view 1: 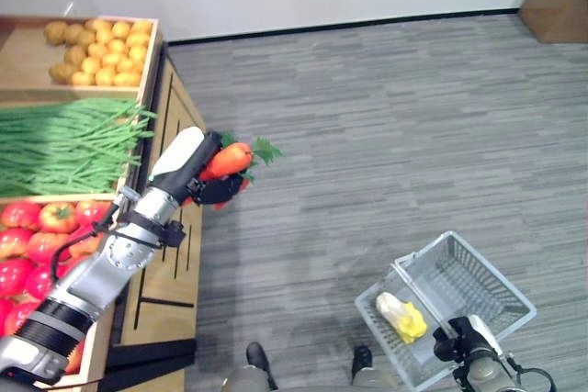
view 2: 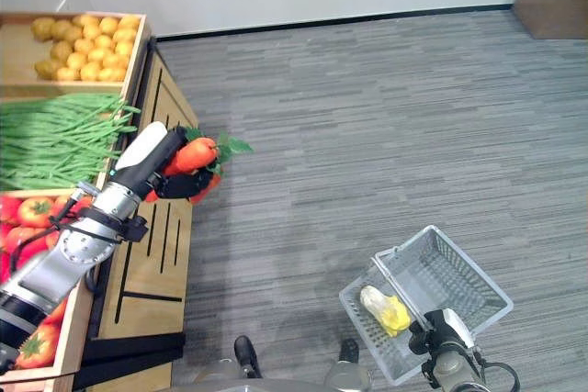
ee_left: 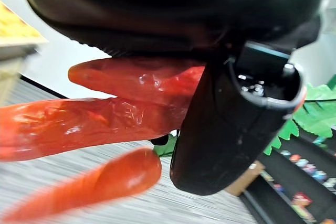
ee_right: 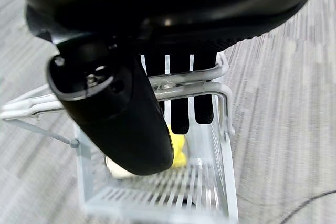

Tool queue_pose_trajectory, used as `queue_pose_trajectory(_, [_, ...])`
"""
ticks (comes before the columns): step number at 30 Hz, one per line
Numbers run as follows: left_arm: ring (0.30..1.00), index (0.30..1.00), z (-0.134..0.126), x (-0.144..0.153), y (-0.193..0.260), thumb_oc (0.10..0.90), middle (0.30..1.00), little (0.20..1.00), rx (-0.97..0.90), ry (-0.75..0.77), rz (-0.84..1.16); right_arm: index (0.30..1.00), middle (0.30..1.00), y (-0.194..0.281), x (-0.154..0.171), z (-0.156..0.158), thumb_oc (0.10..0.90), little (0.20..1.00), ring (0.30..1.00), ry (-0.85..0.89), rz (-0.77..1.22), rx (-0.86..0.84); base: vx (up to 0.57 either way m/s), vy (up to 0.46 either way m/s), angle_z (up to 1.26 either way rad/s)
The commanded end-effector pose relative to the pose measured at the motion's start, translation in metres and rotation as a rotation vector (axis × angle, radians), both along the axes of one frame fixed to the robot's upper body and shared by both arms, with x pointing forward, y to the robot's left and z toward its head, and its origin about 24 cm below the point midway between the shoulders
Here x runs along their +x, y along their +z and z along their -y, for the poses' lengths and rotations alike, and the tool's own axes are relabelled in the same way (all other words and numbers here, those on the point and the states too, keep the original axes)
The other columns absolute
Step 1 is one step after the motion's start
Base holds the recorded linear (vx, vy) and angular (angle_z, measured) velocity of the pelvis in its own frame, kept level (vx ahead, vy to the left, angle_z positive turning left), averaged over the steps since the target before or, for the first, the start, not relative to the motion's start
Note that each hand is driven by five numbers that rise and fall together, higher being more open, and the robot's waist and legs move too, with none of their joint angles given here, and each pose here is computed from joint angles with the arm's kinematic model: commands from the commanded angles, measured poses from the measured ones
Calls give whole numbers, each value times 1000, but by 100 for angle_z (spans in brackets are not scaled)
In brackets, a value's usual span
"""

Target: Get the vegetables into the basket

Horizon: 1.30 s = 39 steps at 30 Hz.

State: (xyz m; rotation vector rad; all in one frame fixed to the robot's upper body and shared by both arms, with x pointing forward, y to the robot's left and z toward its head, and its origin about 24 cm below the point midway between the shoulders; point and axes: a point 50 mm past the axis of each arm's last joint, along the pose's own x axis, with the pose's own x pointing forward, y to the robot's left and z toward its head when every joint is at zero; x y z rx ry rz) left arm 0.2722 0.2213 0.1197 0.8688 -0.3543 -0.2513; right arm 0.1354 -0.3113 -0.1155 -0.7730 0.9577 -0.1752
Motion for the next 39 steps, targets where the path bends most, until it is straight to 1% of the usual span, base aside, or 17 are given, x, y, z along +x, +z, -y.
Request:
queue_pose_trajectory(1, [300, 300, 7, 10, 56, 400, 300, 300, -64, -57, 242, 300, 300, 35, 38, 24, 400, 300, 300, 50, 182, -121, -8, -160, -16])
queue_pose_trajectory(2, [300, 300, 9, 10, 53, 400, 300, 300, -75, -59, 231, 300, 300, 42, 47, 25, 400, 300, 300, 64, 214, -133, -30, -191, -33])
queue_pose_trajectory(3, [300, 300, 13, 12, 47, 400, 300, 300, -91, -66, 215, 300, 300, 55, 62, 27, 400, 300, 300, 97, 269, -157, -31, -137, -39])
queue_pose_trajectory(4, [300, 300, 13, 13, 47, 400, 300, 300, -91, -66, 216, 300, 300, 56, 62, 28, 400, 300, 300, 97, 270, -157, -27, -134, -58])
queue_pose_trajectory(8, [300, 300, 26, 14, 41, 400, 300, 300, -136, -117, 181, 300, 300, 89, 88, 40, 400, 300, 300, 174, 357, -226, 32, -70, -5])
queue_pose_trajectory(12, [300, 300, 36, 12, 40, 400, 300, 300, -144, -174, 159, 300, 300, 115, 115, 37, 400, 300, 300, 251, 442, -260, 58, 28, -29])
queue_pose_trajectory(15, [300, 300, 50, 14, 39, 400, 300, 300, -142, -238, 134, 300, 300, 132, 128, 35, 400, 300, 300, 305, 491, -296, 14, 90, 12])
queue_pose_trajectory(18, [300, 300, 68, 13, 39, 400, 300, 300, -141, -329, 111, 300, 300, 155, 156, 20, 400, 300, 300, 379, 566, -336, -36, 79, -6])
queue_pose_trajectory(20, [300, 300, 73, 12, 41, 400, 300, 300, -146, -354, 112, 300, 300, 164, 167, 12, 400, 300, 300, 403, 605, -340, -13, 13, -33])
queue_pose_trajectory(23, [300, 300, 92, 9, 45, 400, 300, 300, -158, -451, 103, 300, 300, 194, 196, -18, 400, 300, 300, 494, 734, -334, 14, 1, -10])
queue_pose_trajectory(25, [300, 300, 99, 6, 45, 400, 300, 300, -175, -478, 98, 300, 300, 202, 204, -32, 400, 300, 300, 516, 782, -304, 5, -6, -2])
queue_pose_trajectory(28, [300, 300, 103, 5, 43, 400, 300, 300, -182, -492, 83, 300, 300, 208, 208, -42, 400, 300, 300, 526, 831, -267, 0, 0, 0])
queue_pose_trajectory(29, [300, 300, 106, 3, 42, 400, 300, 300, -189, -503, 75, 300, 300, 211, 209, -51, 400, 300, 300, 529, 874, -221, 0, 0, 0])
queue_pose_trajectory(32, [300, 300, 108, 2, 38, 400, 300, 300, -202, -504, 64, 300, 300, 216, 209, -63, 400, 300, 300, 517, 945, -135, 0, 0, 0])
queue_pose_trajectory(33, [300, 300, 111, 1, 33, 400, 300, 300, -221, -505, 42, 300, 300, 218, 208, -71, 400, 300, 300, 490, 999, -57, 0, 0, 0])
queue_pose_trajectory(35, [300, 300, 116, 0, 29, 400, 300, 300, -225, -515, 25, 300, 300, 220, 208, -76, 400, 300, 300, 470, 1039, -6, 0, 0, 0])
queue_pose_trajectory(39, [300, 300, 122, -2, 20, 400, 300, 300, -229, -523, -7, 300, 300, 225, 207, -84, 400, 300, 300, 471, 1085, 34, 0, 0, 0])
